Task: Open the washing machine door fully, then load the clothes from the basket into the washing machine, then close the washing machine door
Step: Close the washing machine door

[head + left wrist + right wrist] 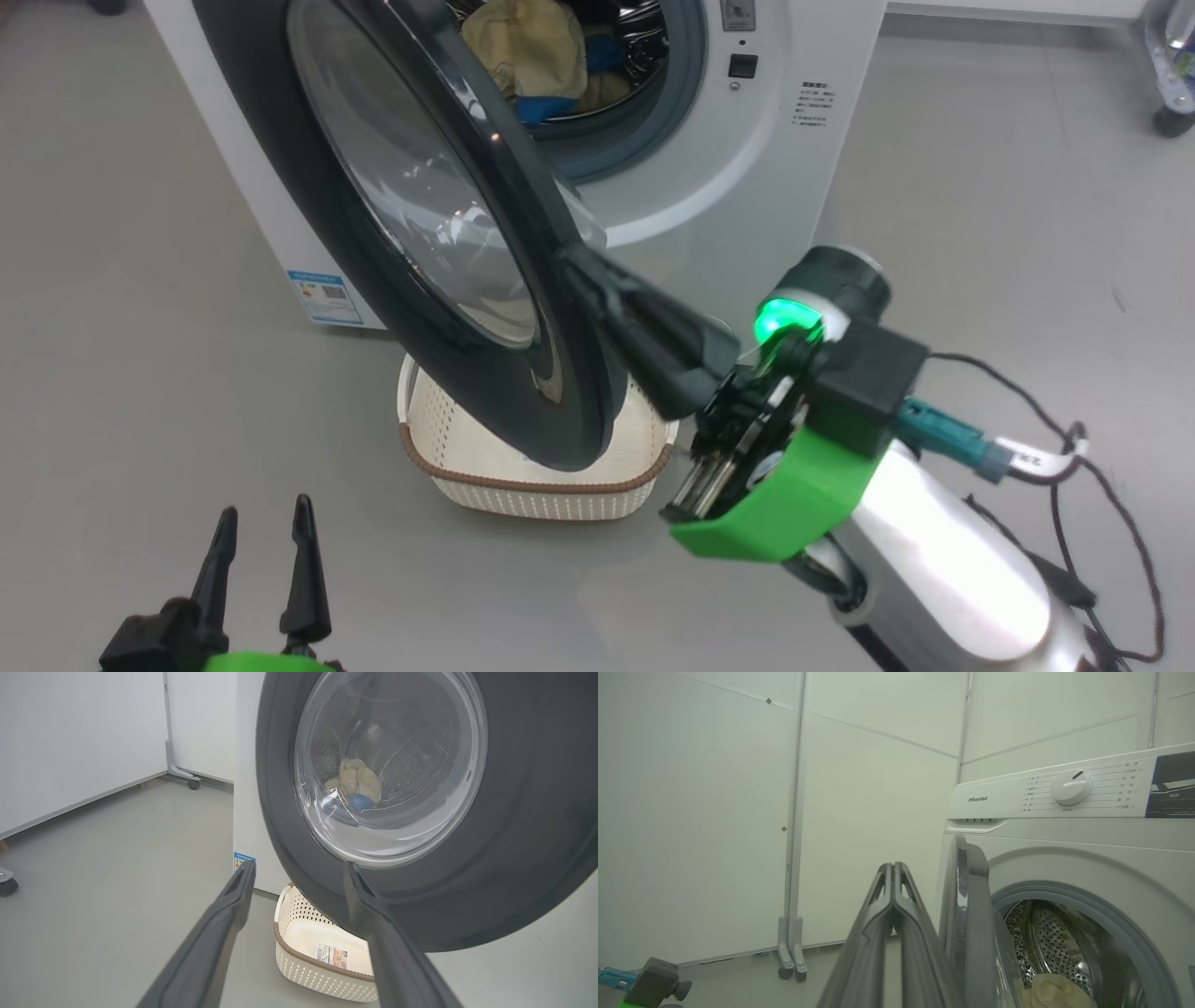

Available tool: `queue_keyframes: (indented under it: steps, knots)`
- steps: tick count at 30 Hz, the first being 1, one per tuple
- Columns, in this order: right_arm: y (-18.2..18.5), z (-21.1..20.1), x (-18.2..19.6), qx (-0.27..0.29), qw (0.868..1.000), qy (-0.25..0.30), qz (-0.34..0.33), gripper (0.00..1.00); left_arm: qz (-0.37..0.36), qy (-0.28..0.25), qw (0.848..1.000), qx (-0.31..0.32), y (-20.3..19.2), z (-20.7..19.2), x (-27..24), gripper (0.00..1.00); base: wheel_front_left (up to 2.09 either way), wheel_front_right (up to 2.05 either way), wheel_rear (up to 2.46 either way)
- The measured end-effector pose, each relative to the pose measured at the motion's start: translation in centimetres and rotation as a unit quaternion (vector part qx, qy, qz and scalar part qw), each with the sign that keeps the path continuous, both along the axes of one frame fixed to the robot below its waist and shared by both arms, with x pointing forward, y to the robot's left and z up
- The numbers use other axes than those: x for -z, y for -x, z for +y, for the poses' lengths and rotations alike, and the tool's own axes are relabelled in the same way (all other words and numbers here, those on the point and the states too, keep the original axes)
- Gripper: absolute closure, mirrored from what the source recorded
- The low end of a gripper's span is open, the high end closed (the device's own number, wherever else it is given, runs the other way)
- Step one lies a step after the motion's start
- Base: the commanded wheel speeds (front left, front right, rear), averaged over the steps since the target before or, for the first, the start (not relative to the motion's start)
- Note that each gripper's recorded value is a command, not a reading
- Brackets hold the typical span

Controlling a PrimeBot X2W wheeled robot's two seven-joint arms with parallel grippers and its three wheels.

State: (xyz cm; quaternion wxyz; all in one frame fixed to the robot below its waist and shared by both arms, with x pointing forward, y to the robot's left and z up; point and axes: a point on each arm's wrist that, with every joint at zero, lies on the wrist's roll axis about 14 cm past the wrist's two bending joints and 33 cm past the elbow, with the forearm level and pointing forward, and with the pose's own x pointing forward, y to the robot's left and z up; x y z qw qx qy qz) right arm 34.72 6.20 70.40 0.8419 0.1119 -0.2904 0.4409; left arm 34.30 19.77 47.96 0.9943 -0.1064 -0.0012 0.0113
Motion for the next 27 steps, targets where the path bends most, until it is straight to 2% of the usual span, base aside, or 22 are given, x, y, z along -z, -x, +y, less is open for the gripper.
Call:
queue_keyframes:
  steps: [4,9,13,18,27]
  knots:
    - [1.6,3.3,2.5,-0.058,0.997,0.026,0.033,1.0,-0.001,0.001,1.0,-0.013,0.7,0.7,-0.1,0.0,0.0,0.0,0.0]
    - [2.0,5.5,7.3,-0.092,0.989,0.065,0.1,1.0,0.005,0.008,1.0,-0.022,1.0,1.1,0.3,0.0,0.0,0.0,0.0]
    - [1.9,5.8,11.4,-0.095,0.978,0.089,0.161,1.0,0.01,0.011,1.0,-0.022,0.8,1.1,0.5,0.0,0.0,0.0,0.0]
    - [1.4,5.8,14.6,-0.091,0.969,0.11,0.203,1.0,0.015,0.01,1.0,-0.017,0.1,0.8,0.9,0.0,0.0,0.0,0.0]
    - [-0.4,5.1,16.4,-0.078,0.96,0.098,0.249,1.0,0.019,0.009,1.0,-0.013,-0.8,0.6,1.1,0.0,0.0,0.0,0.0]
